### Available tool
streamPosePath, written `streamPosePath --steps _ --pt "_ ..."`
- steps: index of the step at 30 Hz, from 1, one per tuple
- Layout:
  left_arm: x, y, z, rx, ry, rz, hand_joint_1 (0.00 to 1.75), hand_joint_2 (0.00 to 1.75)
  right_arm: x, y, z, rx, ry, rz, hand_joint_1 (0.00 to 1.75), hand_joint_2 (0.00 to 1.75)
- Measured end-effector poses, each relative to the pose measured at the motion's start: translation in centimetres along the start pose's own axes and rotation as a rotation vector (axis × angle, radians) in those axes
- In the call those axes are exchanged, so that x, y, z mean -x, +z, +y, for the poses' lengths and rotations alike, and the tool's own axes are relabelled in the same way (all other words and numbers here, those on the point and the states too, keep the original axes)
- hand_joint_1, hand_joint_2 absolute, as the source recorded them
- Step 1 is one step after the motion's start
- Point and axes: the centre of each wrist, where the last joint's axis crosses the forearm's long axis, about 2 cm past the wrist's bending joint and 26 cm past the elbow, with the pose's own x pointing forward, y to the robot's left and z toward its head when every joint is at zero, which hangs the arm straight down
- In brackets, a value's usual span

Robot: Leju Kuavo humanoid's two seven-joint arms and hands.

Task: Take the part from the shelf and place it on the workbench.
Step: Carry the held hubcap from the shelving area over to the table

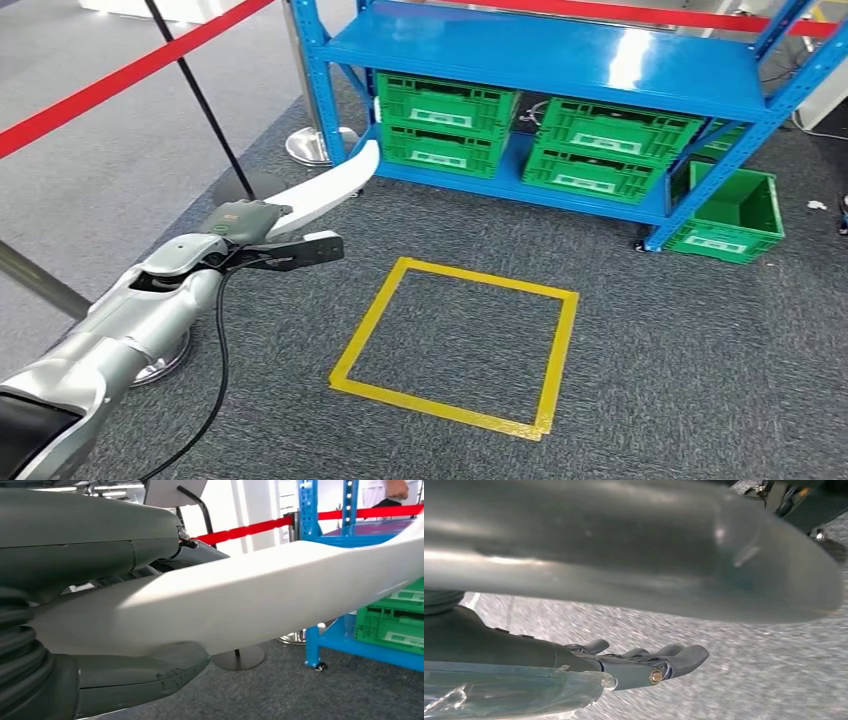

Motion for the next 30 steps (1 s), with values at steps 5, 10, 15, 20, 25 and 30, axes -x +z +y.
streamPosePath --steps 5,10,15,20,25,30 --pt "-0.5 -0.2 0.7 0.024 0.002 0.010 1.75 1.75 -0.4 0.0 -0.1 0.005 0.007 -0.004 0.00 0.00" --pt "-0.3 0.1 -0.1 0.018 0.008 -0.004 1.75 1.75 -0.1 0.0 -0.1 0.009 0.017 0.023 0.00 0.00" --pt "-0.3 -0.1 0.8 0.013 0.001 0.009 1.75 1.75 -0.6 -0.1 -0.2 0.009 0.013 -0.033 0.00 0.00" --pt "0.1 0.0 1.1 0.017 0.000 0.019 1.75 1.75 -0.6 0.0 -0.2 0.014 0.016 -0.027 0.00 0.00" --pt "0.4 0.5 -0.1 0.028 0.021 0.001 1.75 1.75 -0.2 0.0 -0.2 0.020 0.021 0.027 0.00 0.00" --pt "0.9 0.7 -0.6 0.025 0.013 0.018 1.75 1.75 -0.2 0.0 -0.2 0.014 0.021 0.008 0.00 0.00"
